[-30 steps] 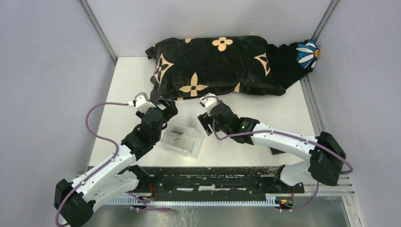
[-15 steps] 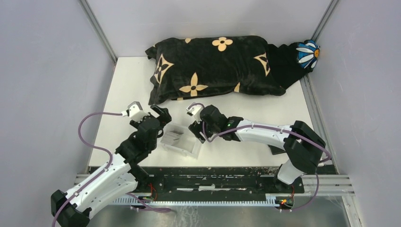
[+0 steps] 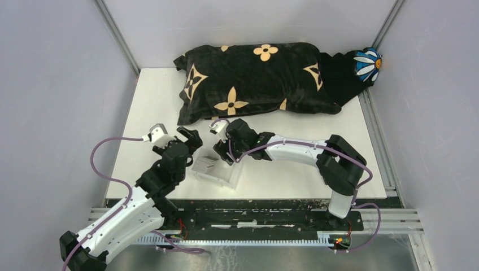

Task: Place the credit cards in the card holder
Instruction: Move the storage box to the center of the board.

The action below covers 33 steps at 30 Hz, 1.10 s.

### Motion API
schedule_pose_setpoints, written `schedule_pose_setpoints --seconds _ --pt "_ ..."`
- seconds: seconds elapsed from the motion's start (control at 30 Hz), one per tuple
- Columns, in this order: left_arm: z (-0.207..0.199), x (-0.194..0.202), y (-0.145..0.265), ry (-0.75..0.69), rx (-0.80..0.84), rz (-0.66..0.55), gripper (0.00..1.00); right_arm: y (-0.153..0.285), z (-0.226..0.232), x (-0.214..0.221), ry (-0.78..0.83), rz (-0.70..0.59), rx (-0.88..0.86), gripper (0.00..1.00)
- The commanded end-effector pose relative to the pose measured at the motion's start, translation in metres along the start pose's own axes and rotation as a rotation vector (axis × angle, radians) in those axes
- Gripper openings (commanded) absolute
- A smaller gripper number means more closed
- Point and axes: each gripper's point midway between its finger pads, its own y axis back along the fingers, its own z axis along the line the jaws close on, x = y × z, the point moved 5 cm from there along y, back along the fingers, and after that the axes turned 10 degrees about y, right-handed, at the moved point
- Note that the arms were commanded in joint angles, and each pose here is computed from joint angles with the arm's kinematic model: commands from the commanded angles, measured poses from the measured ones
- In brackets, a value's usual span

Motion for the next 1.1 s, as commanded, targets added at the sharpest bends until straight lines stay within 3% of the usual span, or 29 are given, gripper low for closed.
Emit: schedule_pose_setpoints --seconds 0.0,0.17,0.37,0.7,0.87,1.07 --pt "0.001 -0.004 -0.001 0.045 -0.009 -0.040 0.97 -0.012 -0.009 -0.015 0.004 -0.048 -0.024 0.73" --pt "0.000 -0.002 -0.002 0.042 -0.003 -0.036 0.97 -0.024 -0.019 -0.012 -0.034 -0.051 -0.064 0.60" --pt "0.005 0.005 -0.008 0.029 -0.024 -0.038 0.97 -0.031 -0.031 -0.012 -0.073 -0.058 -0.062 0.33" --pt "0.007 0.016 -0.016 0.002 -0.041 -0.032 0.99 -0.032 -0.051 -0.007 -0.201 -0.045 0.109 0.05" --pt "0.000 0.027 -0.020 -0.008 0.008 0.014 0.99 -0.027 -0.065 -0.002 -0.247 -0.040 0.245 0.03" --pt "-0.004 0.040 -0.020 0.114 0.056 0.057 1.00 -0.017 -0.079 0.002 -0.268 -0.022 0.374 0.01"
